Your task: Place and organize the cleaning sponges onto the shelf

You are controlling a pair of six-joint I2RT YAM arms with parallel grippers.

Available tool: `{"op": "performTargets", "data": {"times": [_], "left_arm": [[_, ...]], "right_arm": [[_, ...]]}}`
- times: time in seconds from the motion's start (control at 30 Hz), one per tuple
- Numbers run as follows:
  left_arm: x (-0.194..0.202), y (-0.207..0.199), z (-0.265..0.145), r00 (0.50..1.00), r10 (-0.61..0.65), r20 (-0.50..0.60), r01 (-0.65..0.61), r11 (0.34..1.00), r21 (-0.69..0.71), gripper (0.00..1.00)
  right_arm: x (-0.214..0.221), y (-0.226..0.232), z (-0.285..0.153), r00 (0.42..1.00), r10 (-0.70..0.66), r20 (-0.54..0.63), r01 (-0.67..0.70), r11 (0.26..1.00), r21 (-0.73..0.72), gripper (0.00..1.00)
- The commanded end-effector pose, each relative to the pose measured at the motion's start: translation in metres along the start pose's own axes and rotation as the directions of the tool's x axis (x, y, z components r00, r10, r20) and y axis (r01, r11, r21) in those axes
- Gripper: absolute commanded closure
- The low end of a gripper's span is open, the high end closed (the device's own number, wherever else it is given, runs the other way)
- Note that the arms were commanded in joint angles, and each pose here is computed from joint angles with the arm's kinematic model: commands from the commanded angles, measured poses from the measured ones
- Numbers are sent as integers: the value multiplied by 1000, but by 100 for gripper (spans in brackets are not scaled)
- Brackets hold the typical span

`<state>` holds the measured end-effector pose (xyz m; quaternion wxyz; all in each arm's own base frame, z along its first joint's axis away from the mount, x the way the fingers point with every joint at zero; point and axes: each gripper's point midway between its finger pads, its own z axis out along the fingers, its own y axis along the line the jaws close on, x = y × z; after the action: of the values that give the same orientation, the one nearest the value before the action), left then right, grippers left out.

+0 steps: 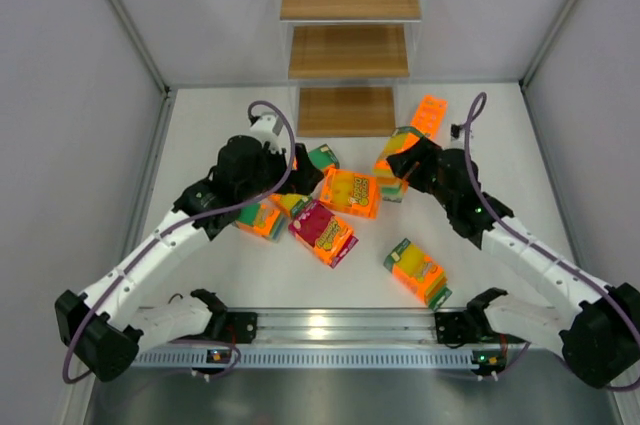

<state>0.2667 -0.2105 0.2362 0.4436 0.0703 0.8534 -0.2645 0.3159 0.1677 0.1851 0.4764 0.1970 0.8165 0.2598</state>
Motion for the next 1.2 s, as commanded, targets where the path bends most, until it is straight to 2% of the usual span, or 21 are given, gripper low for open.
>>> {"op": "performTargets", "data": {"times": [0.0, 0.1, 0.2, 0.27, 0.3, 0.33, 0.37, 0.4, 0.47, 0.5, 0.53, 0.6, 0.63, 0.67, 0.7, 0.77, 0.87, 1.0, 1.1, 1.17], "left_arm": [[-67, -64, -5, 983, -19, 183, -30, 965, 259, 2], [-95, -74, -6, 968, -26, 249, -43, 963, 267, 2], [-123, -54, -17, 931, -43, 362, -10, 990, 142, 2], [-125, -35, -21, 915, -27, 403, 5, 998, 55, 2], [-123, -26, -23, 909, -12, 416, 7, 1000, 13, 2], [-122, -14, -35, 899, -14, 438, 33, 999, -35, 2], [-110, 2, -33, 901, -17, 433, 62, 994, -90, 2], [-113, 16, -49, 874, -34, 485, 115, 984, -137, 2], [-106, 29, -56, 862, -45, 505, 146, 976, -162, 2], [-100, 35, -56, 862, -47, 504, 155, 972, -175, 2], [-100, 34, -62, 855, -52, 516, 157, 974, -163, 2], [-95, 35, -61, 860, -55, 508, 156, 975, -159, 2], [-94, 34, -61, 862, -55, 503, 153, 976, -155, 2], [-93, 34, -59, 866, -52, 498, 147, 977, -155, 2], [-91, 33, -58, 870, -47, 492, 140, 978, -153, 2], [-88, 32, -54, 879, -44, 476, 128, 981, -146, 2], [-81, 33, -47, 891, -31, 452, 111, 982, -153, 2], [-74, 34, -41, 907, -10, 420, 83, 984, -158, 2], [-71, 33, -41, 912, 1, 411, 66, 987, -150, 2], [-69, 31, -41, 914, 0, 406, 61, 989, -136, 2]], "right_arm": [[-57, 100, -27, 985, -15, 171, 81, 919, -385, 46], [-89, 147, -44, 967, -40, 251, 165, 851, -498, 46], [-113, 201, -62, 948, -97, 304, 273, 739, -616, 46], [-122, 223, -62, 939, -147, 312, 323, 694, -644, 45], [-141, 252, -62, 933, -154, 326, 344, 654, -674, 45], [-141, 266, -63, 937, -188, 294, 346, 611, -712, 45], [-147, 273, -58, 945, -204, 255, 326, 601, -730, 46], [-160, 299, -61, 944, -213, 250, 327, 522, -788, 49], [-179, 314, -57, 964, -171, 204, 263, 488, -833, 49], [-194, 330, -53, 961, -149, 231, 274, 438, -856, 50], [-198, 335, -49, 968, -136, 211, 249, 425, -870, 50], [-215, 349, -38, 958, -109, 265, 287, 391, -874, 50], [-221, 353, -31, 961, -83, 263, 274, 398, -876, 50], [-234, 363, -40, 954, -55, 295, 294, 368, -882, 50], [-227, 363, -13, 961, -56, 272, 273, 375, -886, 49], [-233, 374, -14, 958, -22, 287, 279, 312, -908, 49], [-250, 386, -12, 937, 53, 344, 317, 279, -906, 48], [-260, 383, 13, 898, 112, 425, 360, 368, -857, 46], [-257, 385, 21, 884, 109, 456, 390, 368, -844, 47], [-257, 388, 17, 881, 136, 453, 388, 341, -856, 50]]}}
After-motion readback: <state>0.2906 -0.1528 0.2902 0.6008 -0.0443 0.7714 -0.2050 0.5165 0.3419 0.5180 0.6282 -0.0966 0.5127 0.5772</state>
